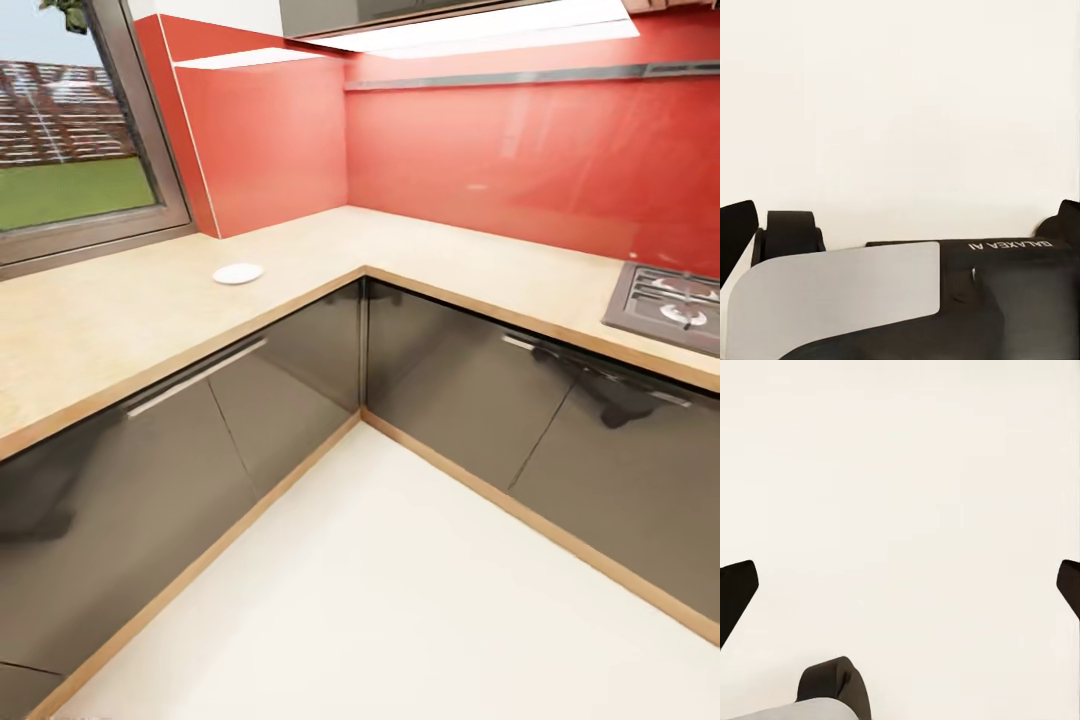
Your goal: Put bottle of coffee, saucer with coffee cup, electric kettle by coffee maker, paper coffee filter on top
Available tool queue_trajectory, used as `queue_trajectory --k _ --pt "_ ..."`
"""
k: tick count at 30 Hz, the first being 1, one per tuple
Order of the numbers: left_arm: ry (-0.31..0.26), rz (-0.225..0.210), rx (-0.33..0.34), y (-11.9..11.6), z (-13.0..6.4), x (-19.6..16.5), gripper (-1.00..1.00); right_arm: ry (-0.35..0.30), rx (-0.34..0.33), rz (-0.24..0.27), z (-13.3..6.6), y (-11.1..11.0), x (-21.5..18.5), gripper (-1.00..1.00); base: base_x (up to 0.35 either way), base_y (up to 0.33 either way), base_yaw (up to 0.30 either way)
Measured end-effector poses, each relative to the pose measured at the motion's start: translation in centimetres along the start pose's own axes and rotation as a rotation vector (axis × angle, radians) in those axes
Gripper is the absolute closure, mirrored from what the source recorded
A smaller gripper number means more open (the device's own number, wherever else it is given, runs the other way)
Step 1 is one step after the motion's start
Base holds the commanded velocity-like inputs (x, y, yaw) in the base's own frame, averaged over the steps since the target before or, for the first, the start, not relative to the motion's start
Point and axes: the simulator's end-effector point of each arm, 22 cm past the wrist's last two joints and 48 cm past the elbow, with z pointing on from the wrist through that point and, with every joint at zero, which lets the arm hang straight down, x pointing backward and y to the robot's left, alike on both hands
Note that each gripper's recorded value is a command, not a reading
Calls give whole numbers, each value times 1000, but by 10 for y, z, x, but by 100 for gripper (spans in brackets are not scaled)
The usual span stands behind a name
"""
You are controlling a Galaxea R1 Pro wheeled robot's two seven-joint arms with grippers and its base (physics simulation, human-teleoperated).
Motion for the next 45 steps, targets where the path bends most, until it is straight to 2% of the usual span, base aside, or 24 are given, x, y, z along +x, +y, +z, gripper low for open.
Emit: queue_trajectory --k 8,15,24,32,45 --pt "0 0 0 0 0 0 -100 1 0 0 0 1 1 -100 122 -132 273" --pt "-1 -1 0 0 0 0 -100 12 -4 -24 0 2 3 -100 11 -11 266" --pt "0 0 0 0 0 0 -100 14 -9 -29 0 3 4 -100 143 -128 84" --pt "0 0 0 0 0 0 -100 15 -7 -29 0 3 4 -100 199 -182 229" --pt "0 -1 0 0 0 0 -100 15 -8 -31 0 4 4 -100 17 -15 272"
